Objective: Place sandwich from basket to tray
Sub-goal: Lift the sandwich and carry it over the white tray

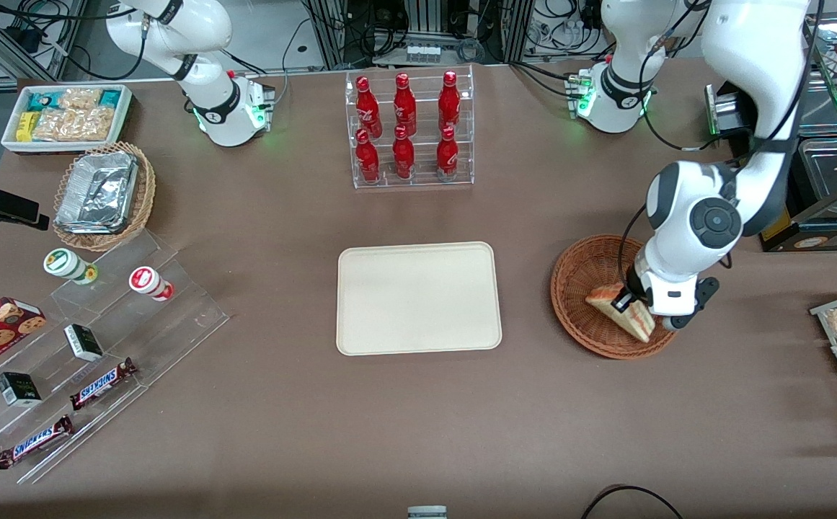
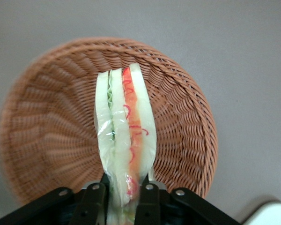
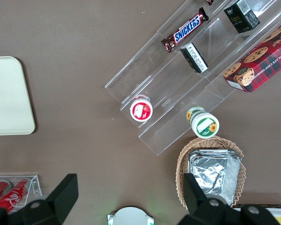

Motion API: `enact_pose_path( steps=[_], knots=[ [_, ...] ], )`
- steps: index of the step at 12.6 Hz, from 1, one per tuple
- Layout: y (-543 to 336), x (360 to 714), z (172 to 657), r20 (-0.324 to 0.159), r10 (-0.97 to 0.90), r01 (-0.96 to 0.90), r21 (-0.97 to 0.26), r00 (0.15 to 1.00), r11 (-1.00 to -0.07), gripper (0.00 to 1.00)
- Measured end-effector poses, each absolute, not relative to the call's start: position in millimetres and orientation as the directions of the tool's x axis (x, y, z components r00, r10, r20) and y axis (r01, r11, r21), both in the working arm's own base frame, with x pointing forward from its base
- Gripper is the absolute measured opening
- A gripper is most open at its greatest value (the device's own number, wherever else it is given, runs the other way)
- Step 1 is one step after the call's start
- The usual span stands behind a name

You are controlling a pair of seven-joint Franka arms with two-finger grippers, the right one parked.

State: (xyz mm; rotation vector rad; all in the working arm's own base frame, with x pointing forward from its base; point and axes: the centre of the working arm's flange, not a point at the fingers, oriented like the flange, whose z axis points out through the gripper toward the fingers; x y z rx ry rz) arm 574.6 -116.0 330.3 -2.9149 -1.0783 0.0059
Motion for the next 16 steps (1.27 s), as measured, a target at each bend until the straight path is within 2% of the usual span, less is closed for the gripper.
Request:
enact_pose_path(
  steps=[1,3,5,7,10,14,16],
  knots=[
    [-125.8,576.7,365.6,0.013,0.633,0.632,-0.044,0.774,-0.773,0.16],
    [-171.2,576.6,434.6,0.029,0.574,0.574,-0.032,0.819,-0.818,0.15],
    [-241.1,565.4,464.5,0.039,0.479,0.48,-0.006,0.877,-0.878,0.15],
    [-316.8,550.0,454.4,0.026,0.382,0.382,0.005,0.924,-0.924,0.15],
    [-408.4,529.7,407.8,-0.013,0.26,0.26,0.01,0.966,-0.966,0.15],
    [-477.8,522.6,353.6,-0.014,0.174,0.174,0.065,0.985,-0.983,0.15],
    [-505.7,509.7,324.7,0.013,0.106,0.105,0.067,0.994,-0.992,0.15]
  ],
)
